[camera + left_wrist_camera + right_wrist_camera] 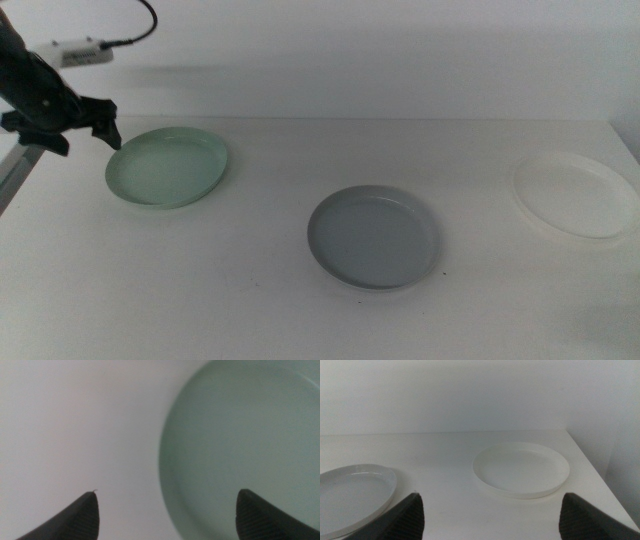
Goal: Stack the three bowls on top of each other.
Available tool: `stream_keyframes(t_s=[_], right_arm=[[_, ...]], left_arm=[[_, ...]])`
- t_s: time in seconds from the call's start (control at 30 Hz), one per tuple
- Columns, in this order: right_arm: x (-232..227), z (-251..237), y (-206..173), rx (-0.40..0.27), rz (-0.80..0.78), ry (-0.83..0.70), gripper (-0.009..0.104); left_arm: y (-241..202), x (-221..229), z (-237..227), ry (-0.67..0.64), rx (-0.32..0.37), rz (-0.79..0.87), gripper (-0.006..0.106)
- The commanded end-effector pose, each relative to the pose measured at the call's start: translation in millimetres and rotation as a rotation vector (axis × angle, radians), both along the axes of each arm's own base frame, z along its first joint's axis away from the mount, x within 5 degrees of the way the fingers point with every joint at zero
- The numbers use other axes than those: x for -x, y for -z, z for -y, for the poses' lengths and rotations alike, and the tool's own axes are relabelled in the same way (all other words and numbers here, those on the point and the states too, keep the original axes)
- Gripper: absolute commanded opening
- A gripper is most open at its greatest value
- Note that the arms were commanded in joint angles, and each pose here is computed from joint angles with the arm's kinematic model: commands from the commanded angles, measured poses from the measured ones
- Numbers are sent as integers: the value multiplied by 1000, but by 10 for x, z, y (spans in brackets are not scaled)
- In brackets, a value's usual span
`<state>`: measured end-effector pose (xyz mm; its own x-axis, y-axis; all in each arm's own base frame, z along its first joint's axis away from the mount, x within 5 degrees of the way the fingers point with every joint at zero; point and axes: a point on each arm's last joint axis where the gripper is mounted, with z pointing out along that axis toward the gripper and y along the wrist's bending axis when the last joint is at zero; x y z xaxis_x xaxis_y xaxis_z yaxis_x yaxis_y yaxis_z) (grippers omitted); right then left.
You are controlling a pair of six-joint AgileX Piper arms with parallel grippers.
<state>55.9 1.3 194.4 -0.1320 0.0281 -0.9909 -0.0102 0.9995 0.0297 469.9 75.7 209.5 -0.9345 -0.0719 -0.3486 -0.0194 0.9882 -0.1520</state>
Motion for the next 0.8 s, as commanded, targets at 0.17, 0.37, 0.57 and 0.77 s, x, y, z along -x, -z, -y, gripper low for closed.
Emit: stream_keyframes(t_s=[0.17, 0.37, 0.57, 0.77], right_arm=[[1, 0, 2, 9, 10, -1, 86], [1, 0, 2, 9, 10, -1, 86], [1, 0, 2, 9, 10, -1, 86], [1, 0, 2, 9, 10, -1, 86]], left_arm=[[382, -197, -18, 10, 12, 64, 94], [597, -242, -28, 7, 14, 53, 93], [643, -244, -29, 21, 10, 46, 69], [654, -199, 21, 12, 64, -11, 5]])
